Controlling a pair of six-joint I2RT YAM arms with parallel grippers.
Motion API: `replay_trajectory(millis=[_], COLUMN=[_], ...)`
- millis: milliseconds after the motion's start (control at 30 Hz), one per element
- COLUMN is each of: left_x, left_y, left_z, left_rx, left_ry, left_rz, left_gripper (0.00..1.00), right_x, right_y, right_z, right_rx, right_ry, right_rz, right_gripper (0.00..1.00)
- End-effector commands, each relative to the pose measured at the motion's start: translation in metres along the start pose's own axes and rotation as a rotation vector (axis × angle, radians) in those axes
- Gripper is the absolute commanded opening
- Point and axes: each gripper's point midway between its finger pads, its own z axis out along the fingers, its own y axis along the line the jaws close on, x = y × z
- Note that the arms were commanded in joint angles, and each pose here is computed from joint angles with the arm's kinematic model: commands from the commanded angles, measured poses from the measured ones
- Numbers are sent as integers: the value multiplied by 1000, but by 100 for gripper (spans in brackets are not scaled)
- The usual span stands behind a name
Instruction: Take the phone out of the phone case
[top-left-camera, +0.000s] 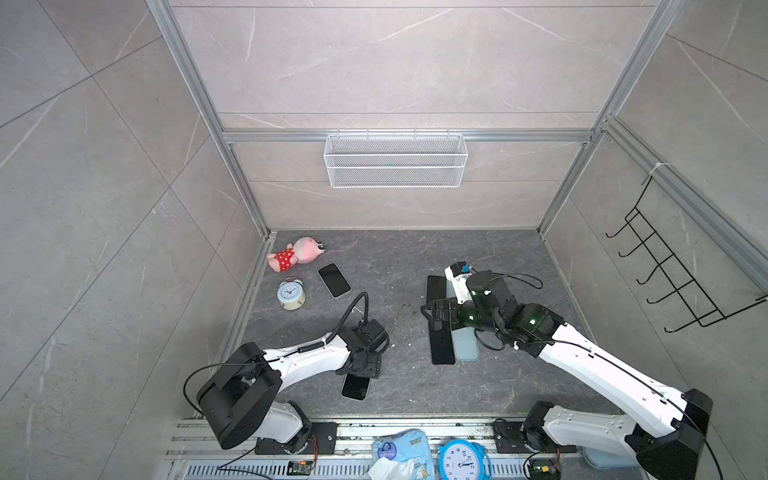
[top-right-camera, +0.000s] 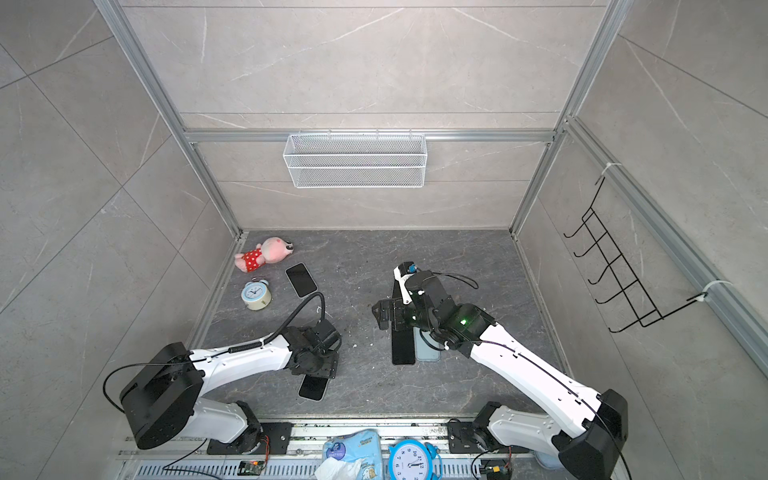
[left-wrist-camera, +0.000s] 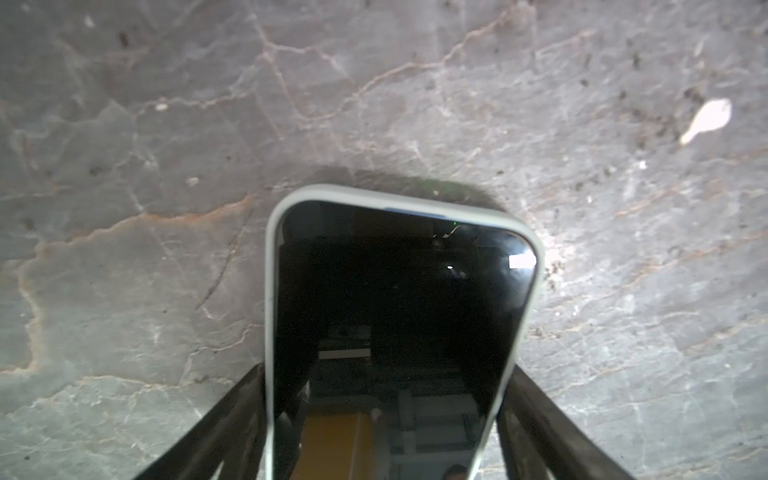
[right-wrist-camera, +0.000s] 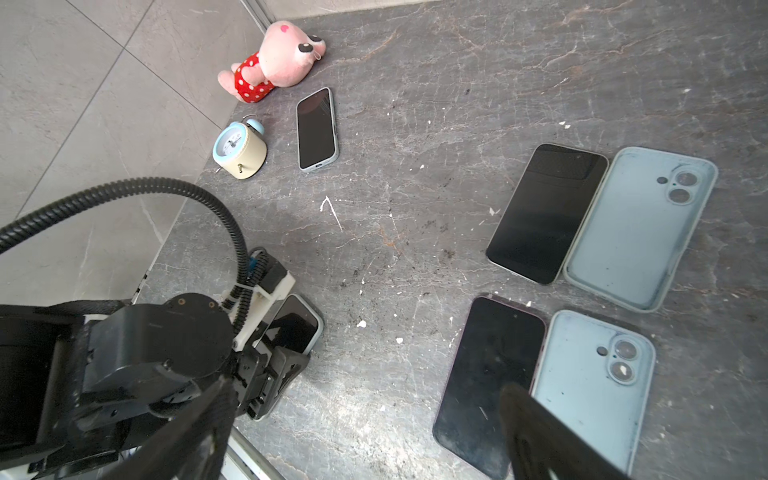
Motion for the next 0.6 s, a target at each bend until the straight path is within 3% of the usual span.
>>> replay_trajectory(millis=[0,333,567], left_x=[14,-4,-26], left_y=[8,9,-6], left_z=[14,-8,-40], left_rx=[-16,109,336], left_ry=[42,-93,-239], left_rz=[-3,-117,-261], left_gripper=[70,56,55], right_x=[9,51,86], right_y=[-1,28,62], right_z=[2,26,39], right_rx=[-10,-141,-247], right_ry=[-1,45,46], right_rz=[22,15,-61], right_gripper=[100,100,99])
